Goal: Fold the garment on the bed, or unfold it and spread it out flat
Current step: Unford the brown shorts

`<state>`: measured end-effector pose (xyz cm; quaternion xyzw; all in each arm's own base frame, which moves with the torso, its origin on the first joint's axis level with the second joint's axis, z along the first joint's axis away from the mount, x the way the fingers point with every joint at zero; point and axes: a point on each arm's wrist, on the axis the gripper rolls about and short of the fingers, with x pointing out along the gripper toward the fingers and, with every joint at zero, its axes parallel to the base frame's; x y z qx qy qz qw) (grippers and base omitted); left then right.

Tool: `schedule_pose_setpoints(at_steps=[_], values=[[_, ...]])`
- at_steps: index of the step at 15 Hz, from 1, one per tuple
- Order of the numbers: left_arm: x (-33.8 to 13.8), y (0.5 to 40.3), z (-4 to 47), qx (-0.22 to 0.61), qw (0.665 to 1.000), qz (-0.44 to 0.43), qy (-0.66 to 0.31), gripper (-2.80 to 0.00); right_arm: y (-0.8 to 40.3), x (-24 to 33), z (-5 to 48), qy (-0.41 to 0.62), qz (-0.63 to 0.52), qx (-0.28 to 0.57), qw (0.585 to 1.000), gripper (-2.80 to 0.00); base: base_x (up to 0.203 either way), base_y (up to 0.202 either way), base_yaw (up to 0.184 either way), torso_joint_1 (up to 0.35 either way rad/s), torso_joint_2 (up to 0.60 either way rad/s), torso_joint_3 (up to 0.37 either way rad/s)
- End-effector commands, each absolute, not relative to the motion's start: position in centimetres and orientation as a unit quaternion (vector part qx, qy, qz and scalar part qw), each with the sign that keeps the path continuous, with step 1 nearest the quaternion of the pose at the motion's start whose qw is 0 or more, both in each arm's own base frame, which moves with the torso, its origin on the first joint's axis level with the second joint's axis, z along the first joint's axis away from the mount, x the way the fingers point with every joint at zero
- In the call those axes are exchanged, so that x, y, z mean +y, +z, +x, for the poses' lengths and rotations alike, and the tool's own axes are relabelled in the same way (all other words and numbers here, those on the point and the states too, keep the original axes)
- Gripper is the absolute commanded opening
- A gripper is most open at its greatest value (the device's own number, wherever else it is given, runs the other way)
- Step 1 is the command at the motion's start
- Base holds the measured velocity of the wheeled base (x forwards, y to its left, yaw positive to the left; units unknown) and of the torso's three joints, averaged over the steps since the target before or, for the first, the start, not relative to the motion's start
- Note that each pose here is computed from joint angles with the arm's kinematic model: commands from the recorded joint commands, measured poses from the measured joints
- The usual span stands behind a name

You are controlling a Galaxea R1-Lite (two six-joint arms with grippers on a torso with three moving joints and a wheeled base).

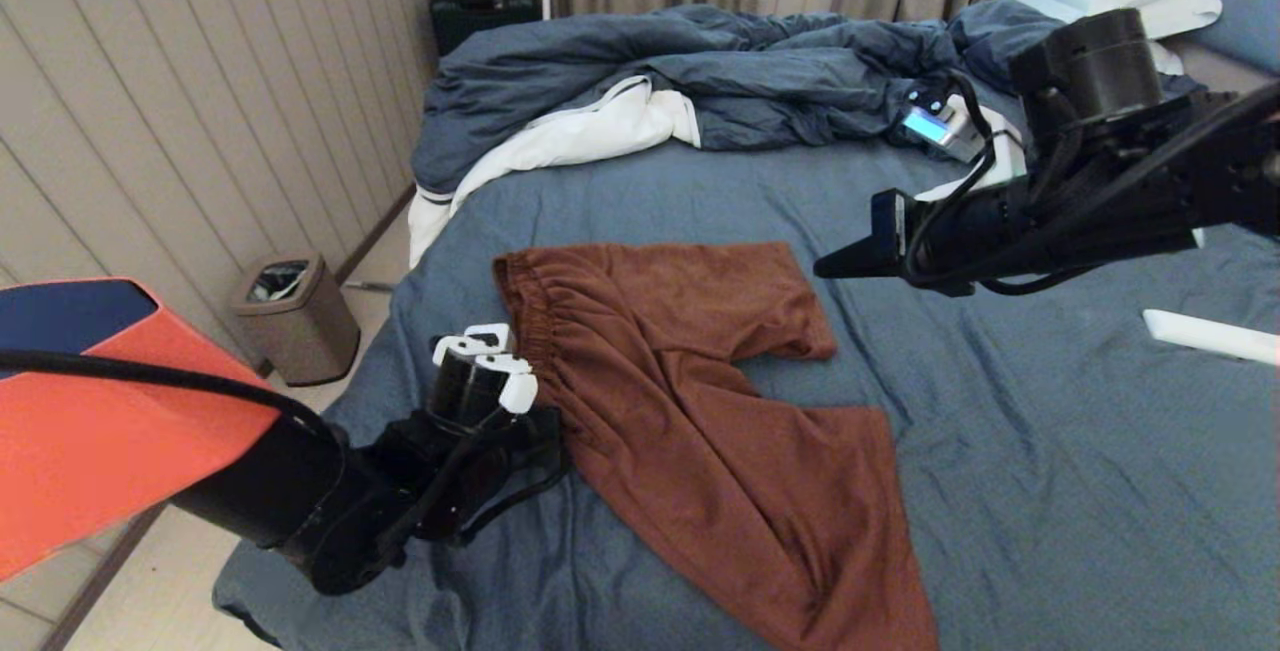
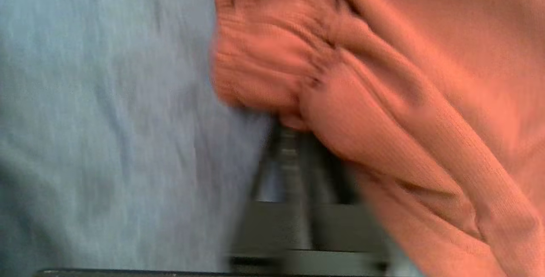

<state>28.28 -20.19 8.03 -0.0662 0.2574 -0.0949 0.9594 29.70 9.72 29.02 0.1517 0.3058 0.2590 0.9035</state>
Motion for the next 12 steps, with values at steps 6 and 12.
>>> schedule_pose_setpoints(at_steps=[6, 12], values=[[-18.1, 12.8, 26.1, 0.218, 0.967, -0.084, -0.101, 0.0, 28.4, 9.8, 30.3, 0.257, 0.15, 0.316, 0.901, -2.8, 0.0, 0.0, 0.0, 0.0, 0.0, 0.0], [-17.5, 13.2, 25.2, 0.22, 0.964, -0.105, -0.103, 0.0, 27.8, 10.0, 30.7, 0.255, 0.15, 0.323, 0.899, -2.8, 0.0, 0.0, 0.0, 0.0, 0.0, 0.0]])
